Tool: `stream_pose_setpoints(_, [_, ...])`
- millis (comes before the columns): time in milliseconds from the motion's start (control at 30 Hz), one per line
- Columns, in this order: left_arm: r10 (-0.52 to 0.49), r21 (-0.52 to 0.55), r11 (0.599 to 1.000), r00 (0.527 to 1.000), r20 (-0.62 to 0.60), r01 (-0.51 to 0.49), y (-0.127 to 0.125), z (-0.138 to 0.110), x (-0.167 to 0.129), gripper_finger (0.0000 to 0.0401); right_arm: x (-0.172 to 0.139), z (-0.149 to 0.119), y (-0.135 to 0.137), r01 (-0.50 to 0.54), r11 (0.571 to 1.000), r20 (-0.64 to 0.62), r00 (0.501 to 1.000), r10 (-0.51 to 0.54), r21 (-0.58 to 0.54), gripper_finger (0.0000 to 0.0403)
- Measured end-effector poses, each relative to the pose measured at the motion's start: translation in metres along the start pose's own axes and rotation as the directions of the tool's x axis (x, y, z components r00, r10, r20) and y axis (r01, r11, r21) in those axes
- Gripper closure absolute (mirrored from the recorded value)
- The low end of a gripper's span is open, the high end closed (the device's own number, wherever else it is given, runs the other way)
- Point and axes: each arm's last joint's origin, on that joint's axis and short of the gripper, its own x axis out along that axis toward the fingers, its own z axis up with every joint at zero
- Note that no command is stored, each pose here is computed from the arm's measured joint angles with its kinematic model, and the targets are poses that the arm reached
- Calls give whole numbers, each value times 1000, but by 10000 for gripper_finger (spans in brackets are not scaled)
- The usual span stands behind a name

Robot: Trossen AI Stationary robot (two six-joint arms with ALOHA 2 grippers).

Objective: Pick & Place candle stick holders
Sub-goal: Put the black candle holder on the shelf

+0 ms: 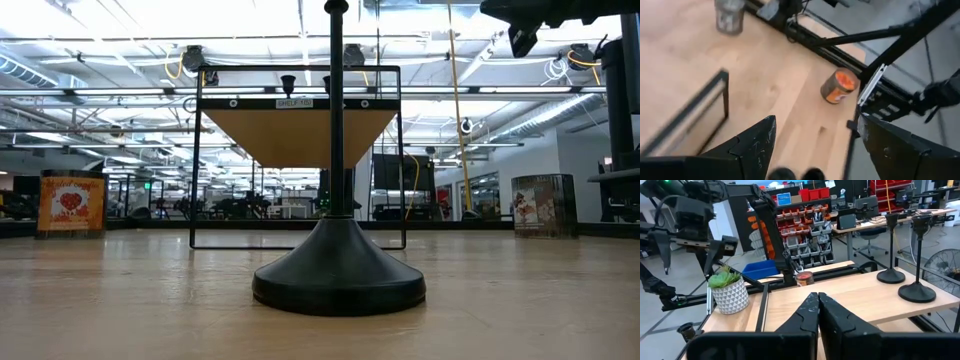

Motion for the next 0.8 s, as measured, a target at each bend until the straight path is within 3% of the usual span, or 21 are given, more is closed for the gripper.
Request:
stream_pose_setpoints(267, [29, -282, 958, 994, -103, -58, 3, -11, 6, 110, 0, 0, 0, 0, 1000, -1, 1000, 0, 0, 403])
stream_pose_setpoints(600, [34, -433, 879, 933, -358, -199, 10, -39, 48, 110, 0, -1, 0, 1, 1000, -6, 1000, -1, 2, 403])
stream_pose_setpoints(800, [29, -468, 855, 921, -388, -225, 11, -42, 54, 110, 0, -1, 0, 1, 1000, -8, 1000, -1, 3, 403])
